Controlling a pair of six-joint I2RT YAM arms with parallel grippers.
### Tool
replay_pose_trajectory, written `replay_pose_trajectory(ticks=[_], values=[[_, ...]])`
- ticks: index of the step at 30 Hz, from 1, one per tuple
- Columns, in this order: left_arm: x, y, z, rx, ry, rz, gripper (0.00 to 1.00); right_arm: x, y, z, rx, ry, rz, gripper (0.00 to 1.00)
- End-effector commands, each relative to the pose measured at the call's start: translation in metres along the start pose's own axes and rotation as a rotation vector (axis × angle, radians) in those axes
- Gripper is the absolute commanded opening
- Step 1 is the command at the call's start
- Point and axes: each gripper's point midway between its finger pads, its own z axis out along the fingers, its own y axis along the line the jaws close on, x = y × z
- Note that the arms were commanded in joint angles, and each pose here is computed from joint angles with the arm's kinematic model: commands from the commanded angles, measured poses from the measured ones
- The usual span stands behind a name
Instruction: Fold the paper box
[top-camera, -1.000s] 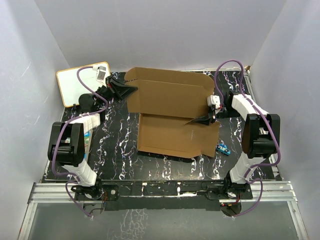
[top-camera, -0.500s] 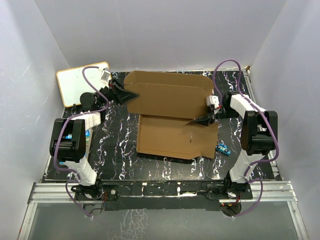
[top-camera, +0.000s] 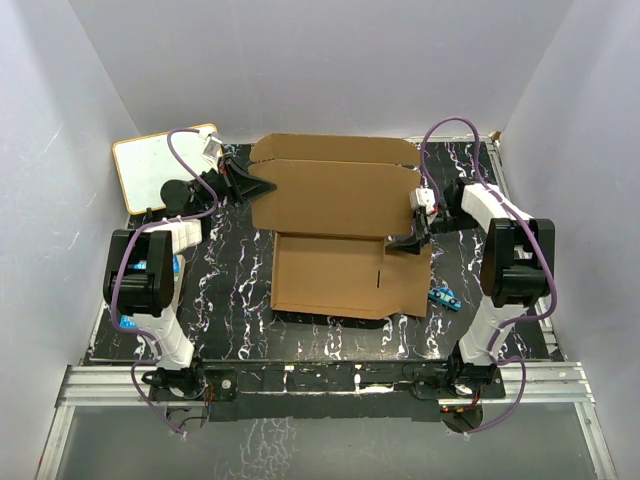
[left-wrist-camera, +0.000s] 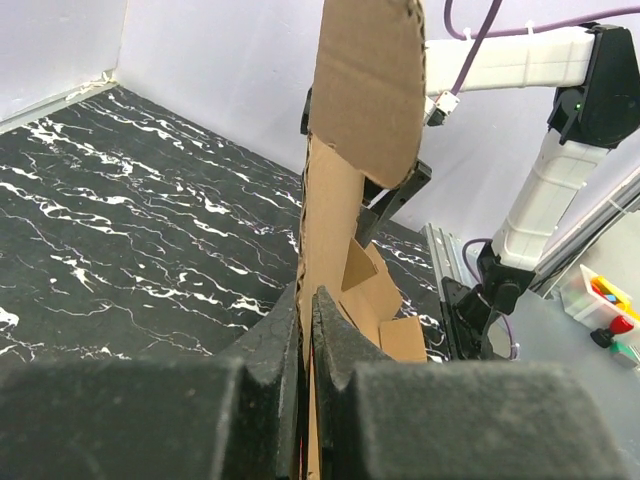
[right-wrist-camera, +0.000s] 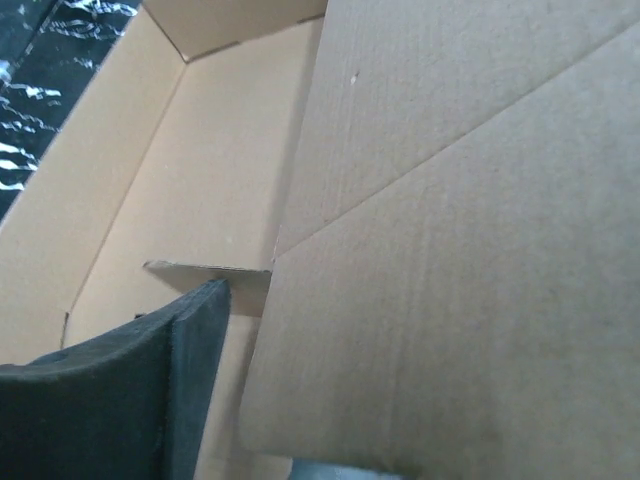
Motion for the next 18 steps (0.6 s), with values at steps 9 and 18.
replay_pose_trajectory(ticks=[9,18], values=[[-0.023,-0.025,0.000,0.069,-0.035,0.284,0.00,-0.001,-0.052,-0.076,0.139,0.234,-0.202,0.84],[-0.042,-0.036,0.000,0.045,-0.108,0.358,0.00,-0.010,-0.100,-0.129,0.412,0.399,-0.225,0.83]])
